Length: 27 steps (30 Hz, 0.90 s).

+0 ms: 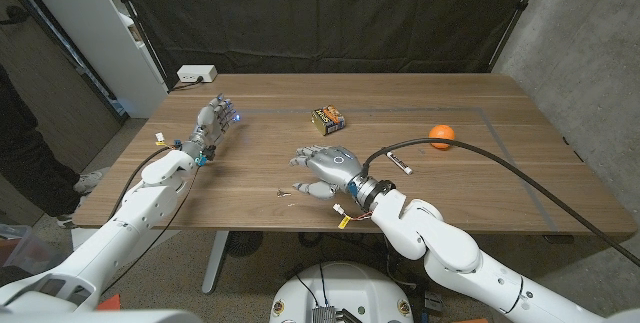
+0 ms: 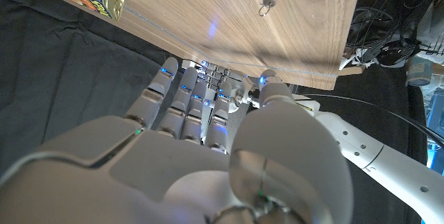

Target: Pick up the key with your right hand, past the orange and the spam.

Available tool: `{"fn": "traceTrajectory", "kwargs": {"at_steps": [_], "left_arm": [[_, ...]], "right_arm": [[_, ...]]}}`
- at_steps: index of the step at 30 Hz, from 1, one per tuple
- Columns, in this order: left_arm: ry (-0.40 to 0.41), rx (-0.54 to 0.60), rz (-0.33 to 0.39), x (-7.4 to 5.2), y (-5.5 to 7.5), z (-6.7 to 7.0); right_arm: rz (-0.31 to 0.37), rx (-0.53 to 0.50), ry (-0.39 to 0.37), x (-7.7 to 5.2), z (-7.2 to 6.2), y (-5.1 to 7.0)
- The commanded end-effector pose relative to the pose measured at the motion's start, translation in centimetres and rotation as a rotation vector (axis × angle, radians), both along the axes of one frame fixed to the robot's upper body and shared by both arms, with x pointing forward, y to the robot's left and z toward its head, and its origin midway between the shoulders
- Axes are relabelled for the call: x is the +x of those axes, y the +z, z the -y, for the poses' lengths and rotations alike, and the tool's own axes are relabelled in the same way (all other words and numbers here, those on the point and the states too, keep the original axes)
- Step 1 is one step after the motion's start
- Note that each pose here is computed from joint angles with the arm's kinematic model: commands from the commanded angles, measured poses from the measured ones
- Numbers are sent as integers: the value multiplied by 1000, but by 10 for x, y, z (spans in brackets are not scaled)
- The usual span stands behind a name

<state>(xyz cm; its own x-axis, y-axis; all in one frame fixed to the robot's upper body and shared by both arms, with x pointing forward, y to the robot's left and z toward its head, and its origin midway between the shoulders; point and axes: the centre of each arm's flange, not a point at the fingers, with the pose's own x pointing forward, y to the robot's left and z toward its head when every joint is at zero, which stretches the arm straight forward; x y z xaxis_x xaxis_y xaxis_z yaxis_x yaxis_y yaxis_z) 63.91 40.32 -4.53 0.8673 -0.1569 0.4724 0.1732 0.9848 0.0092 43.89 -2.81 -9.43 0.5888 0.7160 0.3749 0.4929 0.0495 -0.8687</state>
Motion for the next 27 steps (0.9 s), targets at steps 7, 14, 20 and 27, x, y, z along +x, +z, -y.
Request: {"fn": "traceTrajectory", "kwargs": {"at_steps": [7, 14, 20, 27], "left_arm": [[1, -4, -1, 1, -1, -2], [1, -4, -3, 3, -1, -2], [0, -6, -3, 4, 0, -3], [0, -8, -9, 7, -2, -4]], "right_arm": [[-9, -39, 11, 9, -17, -4], [-27, -38, 6, 15, -20, -2], [-38, -47, -2, 19, -25, 0], [-49, -45, -6, 24, -31, 0]]}}
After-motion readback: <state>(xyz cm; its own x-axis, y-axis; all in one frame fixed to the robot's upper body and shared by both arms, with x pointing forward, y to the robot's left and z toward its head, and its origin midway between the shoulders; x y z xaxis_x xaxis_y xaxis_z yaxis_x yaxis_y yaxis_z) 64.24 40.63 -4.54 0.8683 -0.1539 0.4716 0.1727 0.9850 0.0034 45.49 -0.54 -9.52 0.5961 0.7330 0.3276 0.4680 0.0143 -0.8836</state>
